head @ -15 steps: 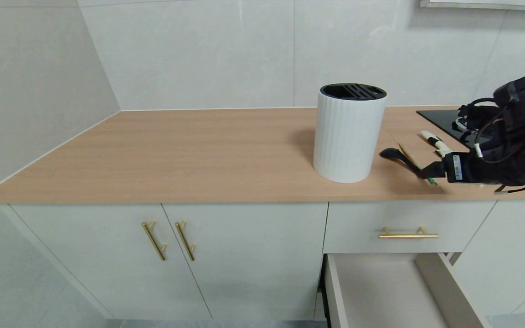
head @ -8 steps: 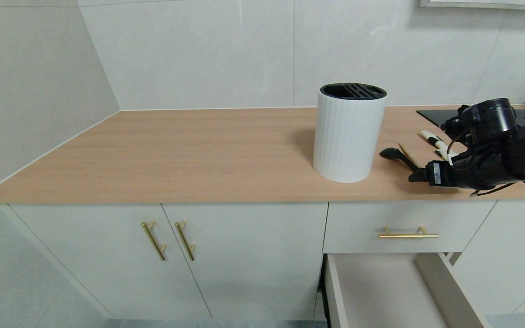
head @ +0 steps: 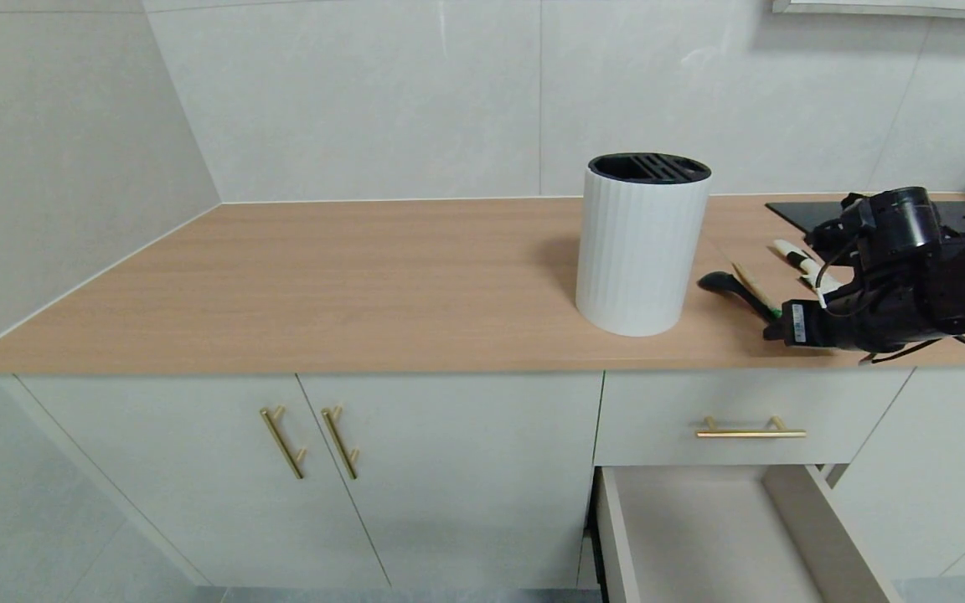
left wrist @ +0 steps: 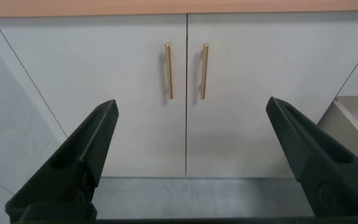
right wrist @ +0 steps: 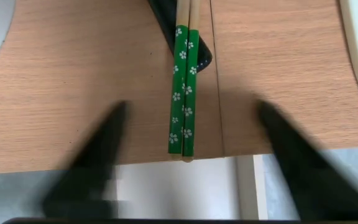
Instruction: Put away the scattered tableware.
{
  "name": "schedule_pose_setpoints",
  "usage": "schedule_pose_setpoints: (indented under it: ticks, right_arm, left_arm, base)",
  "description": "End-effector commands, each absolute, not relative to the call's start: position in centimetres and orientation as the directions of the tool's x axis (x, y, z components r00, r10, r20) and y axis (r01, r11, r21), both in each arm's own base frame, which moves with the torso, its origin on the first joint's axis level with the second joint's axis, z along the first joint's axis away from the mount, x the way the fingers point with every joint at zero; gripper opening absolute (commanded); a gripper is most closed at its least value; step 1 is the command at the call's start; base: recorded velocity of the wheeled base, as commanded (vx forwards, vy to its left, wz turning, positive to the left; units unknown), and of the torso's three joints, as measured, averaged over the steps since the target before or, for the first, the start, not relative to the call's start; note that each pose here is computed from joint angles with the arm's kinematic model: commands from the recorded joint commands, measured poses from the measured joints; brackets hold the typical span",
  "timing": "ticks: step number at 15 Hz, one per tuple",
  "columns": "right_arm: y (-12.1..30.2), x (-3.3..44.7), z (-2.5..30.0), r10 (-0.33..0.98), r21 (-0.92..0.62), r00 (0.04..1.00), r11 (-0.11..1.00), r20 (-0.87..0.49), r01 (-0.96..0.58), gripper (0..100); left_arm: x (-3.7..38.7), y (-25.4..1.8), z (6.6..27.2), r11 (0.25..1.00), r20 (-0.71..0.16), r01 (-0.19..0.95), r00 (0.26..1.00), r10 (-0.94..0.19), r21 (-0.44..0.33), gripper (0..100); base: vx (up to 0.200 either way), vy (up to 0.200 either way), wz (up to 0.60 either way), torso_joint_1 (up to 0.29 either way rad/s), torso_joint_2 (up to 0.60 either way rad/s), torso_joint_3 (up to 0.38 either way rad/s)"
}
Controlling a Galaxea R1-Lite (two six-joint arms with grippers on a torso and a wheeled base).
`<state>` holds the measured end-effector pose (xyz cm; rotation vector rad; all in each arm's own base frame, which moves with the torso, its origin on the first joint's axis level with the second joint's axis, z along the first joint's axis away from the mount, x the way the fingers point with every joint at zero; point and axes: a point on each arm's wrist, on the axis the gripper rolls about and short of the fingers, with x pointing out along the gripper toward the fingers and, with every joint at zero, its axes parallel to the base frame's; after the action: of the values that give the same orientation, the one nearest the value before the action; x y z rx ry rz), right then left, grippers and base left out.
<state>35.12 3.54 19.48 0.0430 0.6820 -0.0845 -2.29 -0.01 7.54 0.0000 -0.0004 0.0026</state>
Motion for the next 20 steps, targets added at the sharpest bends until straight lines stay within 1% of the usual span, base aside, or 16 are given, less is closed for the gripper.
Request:
schedule_pose_setpoints:
  ticks: [1,7,9,12,13,15,16,17,19,20]
  right_arm:
    - [3.5,35.0,19.7,-0.063,0.014,0.777,0.996,-0.626,0.092,0]
    - [3.4,34.3,20.8,-0.064,0.020,0.795,0.995,-0.603,0.095,0]
    - [3.2,33.0,22.3,-0.064,0.036,0.820,0.994,-0.569,0.103,0]
    - [2.8,28.8,25.4,-0.047,0.085,0.867,0.991,-0.496,0.102,0]
    - [2.8,25.8,26.6,-0.032,0.119,0.886,0.988,-0.463,0.098,0]
    - [3.1,22.3,27.0,0.002,0.129,0.890,0.990,-0.455,0.064,0]
    - [3.0,18.6,27.1,0.044,0.138,0.892,0.990,-0.450,0.020,0]
    - [3.1,16.0,27.6,0.106,0.160,0.905,0.986,-0.412,-0.043,0]
    - [3.0,12.3,27.0,0.163,0.162,0.906,0.981,-0.392,-0.106,0]
    - [3.0,11.3,26.5,0.177,0.161,0.905,0.979,-0.387,-0.123,0]
  left_arm:
    - [-2.3,0.0,7.5,1.000,0.000,-0.003,1.000,0.003,0.000,100]
    - [-2.3,0.0,7.5,1.000,0.000,-0.003,1.000,0.003,-0.002,100]
    - [-2.3,0.0,7.5,1.000,0.000,-0.003,1.000,0.003,0.000,100]
    - [-2.3,0.0,7.5,1.000,-0.002,-0.003,1.000,0.003,0.000,100]
    - [-2.3,0.0,7.5,1.000,-0.002,-0.003,1.000,0.003,-0.002,100]
    - [-2.3,0.0,7.5,1.000,0.000,-0.003,1.000,0.003,0.000,100]
    - [-2.3,0.0,7.5,1.000,-0.002,-0.003,1.000,0.003,0.000,100]
    - [-2.3,0.0,7.5,1.000,-0.002,-0.003,1.000,0.003,-0.002,100]
    - [-2.3,0.0,7.5,1.000,-0.002,-0.003,1.000,0.003,0.000,100]
    - [-2.3,0.0,7.5,1.000,-0.002,-0.003,1.000,0.003,0.000,100]
  base:
    - [0.000,0.000,0.00,0.000,0.00,0.000]
    - [0.000,0.000,0.00,0.000,0.00,0.000]
    - [0.000,0.000,0.00,0.000,0.00,0.000]
    - [0.000,0.000,0.00,0.000,0.00,0.000]
    - [0.000,0.000,0.00,0.000,0.00,0.000]
    - [0.000,0.000,0.00,0.000,0.00,0.000]
    - [0.000,0.000,0.00,0.000,0.00,0.000]
    - [0.000,0.000,0.00,0.000,0.00,0.000]
    - [0.000,0.000,0.00,0.000,0.00,0.000]
    - [0.000,0.000,0.00,0.000,0.00,0.000]
